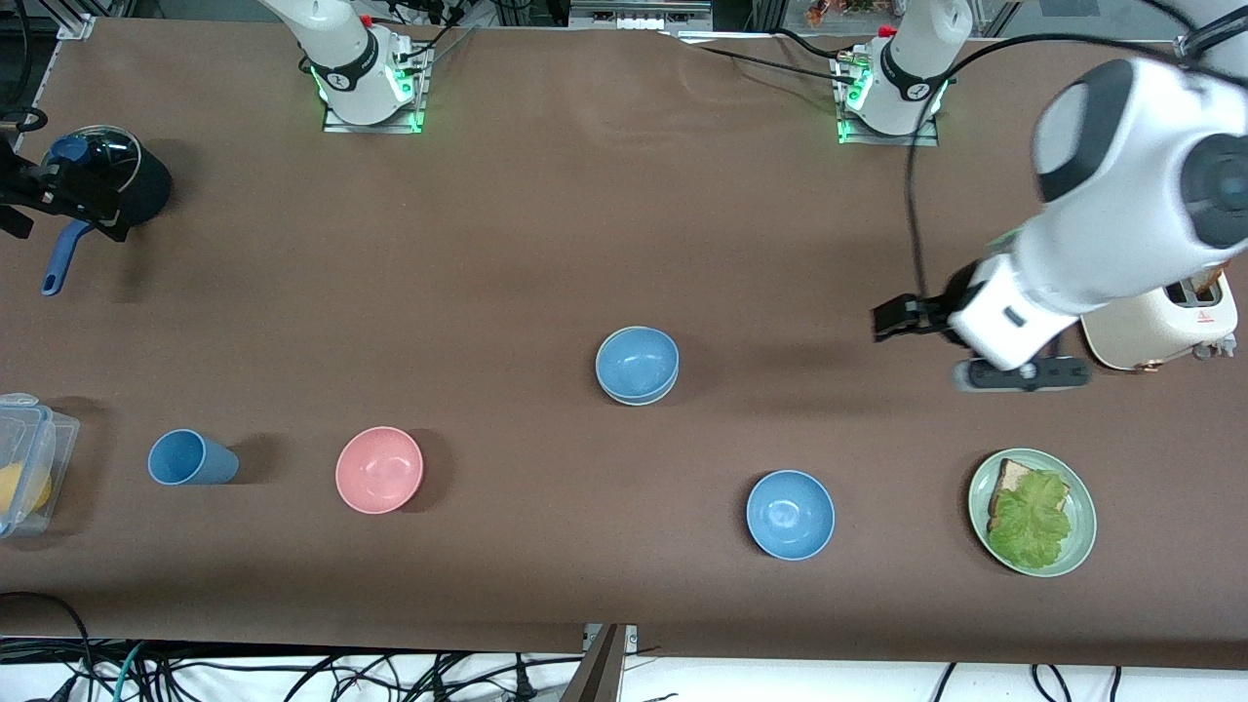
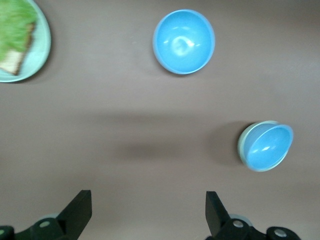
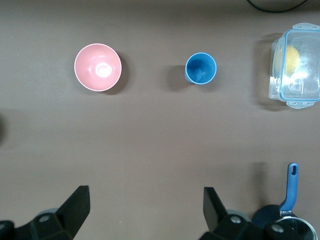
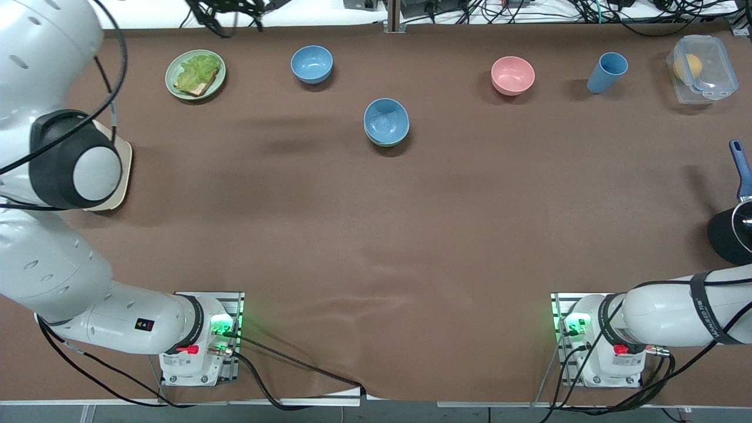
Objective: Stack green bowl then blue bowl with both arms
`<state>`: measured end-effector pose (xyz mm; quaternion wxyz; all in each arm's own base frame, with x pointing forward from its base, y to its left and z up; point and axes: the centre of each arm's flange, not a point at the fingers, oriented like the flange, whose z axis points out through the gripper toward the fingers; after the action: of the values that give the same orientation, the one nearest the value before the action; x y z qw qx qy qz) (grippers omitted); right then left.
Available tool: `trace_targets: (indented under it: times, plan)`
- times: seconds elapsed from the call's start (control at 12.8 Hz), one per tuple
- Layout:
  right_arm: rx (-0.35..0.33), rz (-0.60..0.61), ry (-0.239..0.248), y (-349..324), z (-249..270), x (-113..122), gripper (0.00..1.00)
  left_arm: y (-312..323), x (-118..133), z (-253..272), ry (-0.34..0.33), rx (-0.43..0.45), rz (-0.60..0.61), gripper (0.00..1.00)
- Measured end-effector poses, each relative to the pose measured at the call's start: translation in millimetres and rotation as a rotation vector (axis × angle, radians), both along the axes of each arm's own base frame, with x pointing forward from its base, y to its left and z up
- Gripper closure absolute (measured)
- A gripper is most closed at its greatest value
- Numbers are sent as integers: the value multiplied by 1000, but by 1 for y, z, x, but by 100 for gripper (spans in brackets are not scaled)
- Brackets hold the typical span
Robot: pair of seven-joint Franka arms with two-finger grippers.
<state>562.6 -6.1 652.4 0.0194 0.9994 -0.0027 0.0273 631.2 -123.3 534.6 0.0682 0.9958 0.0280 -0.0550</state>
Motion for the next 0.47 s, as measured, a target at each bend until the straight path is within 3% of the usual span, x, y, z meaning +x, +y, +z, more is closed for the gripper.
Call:
trace_targets:
  times: [0.24,0.47]
  plan:
    - [0,-1,0,-1,0,0,0,63,-10,18,25,37,-63,0]
    - [0,-2,-1,-1,0,0,0,83,-24,27,57,79,-111,0]
